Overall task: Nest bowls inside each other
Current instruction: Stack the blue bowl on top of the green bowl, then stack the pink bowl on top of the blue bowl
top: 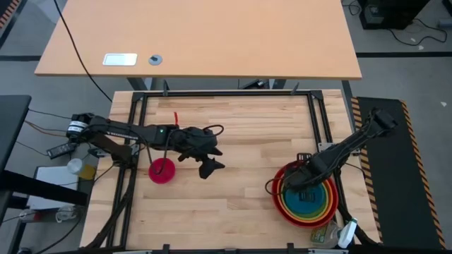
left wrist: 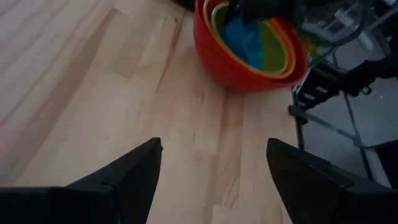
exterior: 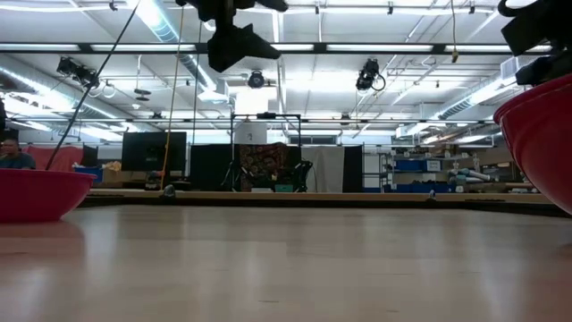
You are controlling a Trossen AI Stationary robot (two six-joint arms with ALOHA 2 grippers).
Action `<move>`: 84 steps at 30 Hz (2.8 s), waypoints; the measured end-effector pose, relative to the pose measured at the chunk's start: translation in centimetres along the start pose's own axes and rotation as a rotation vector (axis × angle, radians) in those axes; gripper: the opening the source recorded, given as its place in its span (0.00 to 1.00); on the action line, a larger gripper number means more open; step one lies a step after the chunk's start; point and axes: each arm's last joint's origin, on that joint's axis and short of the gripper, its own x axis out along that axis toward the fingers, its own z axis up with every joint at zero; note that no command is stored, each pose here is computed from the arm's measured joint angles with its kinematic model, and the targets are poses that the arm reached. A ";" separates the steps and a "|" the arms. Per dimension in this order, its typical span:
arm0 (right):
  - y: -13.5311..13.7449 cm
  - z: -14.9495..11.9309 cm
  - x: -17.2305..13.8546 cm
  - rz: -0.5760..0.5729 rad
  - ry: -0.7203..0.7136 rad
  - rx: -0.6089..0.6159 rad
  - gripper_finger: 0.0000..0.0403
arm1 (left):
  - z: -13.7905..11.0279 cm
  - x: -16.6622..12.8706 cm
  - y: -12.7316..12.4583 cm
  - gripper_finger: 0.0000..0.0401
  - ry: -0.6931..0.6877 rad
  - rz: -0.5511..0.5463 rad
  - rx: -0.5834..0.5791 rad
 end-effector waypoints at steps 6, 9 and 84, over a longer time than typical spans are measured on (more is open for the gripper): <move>-1.3 -0.8 -1.8 -0.067 0.074 0.039 0.45 | -0.8 -1.1 0.4 0.73 0.092 0.048 0.009; -1.9 -1.3 -3.4 -0.105 0.043 0.081 0.51 | -1.4 -1.6 0.7 0.73 0.162 0.090 0.044; -3.5 8.4 -8.7 -0.387 -1.105 0.371 0.56 | 1.7 -2.5 5.9 0.04 -0.072 0.599 -0.301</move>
